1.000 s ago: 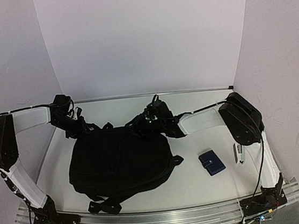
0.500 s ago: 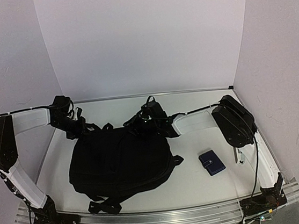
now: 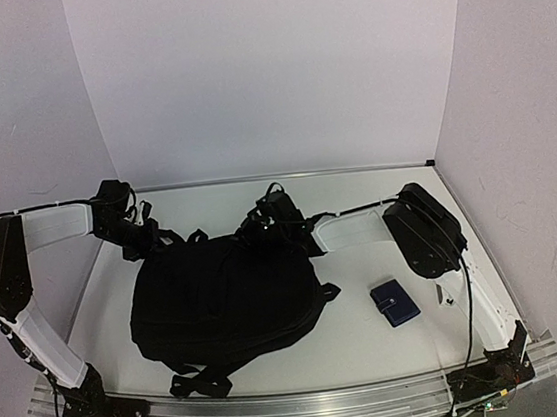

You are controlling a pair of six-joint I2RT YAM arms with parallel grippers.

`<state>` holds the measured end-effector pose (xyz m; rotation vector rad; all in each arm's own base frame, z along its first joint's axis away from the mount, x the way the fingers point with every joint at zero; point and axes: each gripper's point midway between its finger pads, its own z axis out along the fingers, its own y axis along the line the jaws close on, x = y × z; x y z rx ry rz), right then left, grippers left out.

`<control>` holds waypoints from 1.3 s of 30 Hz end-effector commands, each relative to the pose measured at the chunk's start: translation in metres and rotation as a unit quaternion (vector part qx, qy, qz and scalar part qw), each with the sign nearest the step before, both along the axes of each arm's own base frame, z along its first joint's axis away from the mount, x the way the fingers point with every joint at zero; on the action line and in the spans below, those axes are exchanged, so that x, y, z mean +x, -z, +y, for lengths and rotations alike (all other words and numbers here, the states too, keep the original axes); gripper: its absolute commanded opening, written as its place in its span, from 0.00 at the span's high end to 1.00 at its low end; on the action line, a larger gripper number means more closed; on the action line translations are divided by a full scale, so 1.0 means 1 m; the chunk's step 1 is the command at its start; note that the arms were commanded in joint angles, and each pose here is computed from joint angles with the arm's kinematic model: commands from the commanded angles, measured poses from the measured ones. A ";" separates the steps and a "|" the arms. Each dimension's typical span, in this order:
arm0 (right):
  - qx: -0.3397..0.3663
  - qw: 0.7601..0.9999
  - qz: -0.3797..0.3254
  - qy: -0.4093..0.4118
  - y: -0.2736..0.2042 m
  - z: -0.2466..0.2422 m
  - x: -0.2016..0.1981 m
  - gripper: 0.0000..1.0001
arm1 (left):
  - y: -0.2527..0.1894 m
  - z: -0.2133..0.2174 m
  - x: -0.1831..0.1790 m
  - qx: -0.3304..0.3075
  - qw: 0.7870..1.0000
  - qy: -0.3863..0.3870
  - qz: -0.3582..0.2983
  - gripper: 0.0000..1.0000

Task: Pack the student bag
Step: Zip the student bag at the center of the board.

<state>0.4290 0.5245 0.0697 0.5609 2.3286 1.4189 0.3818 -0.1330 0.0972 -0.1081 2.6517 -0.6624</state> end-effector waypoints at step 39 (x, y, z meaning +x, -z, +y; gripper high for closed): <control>0.051 0.996 -0.076 0.009 -0.119 -0.082 -0.049 1.00 | -0.019 0.044 0.008 0.100 0.991 -0.075 -0.036 1.00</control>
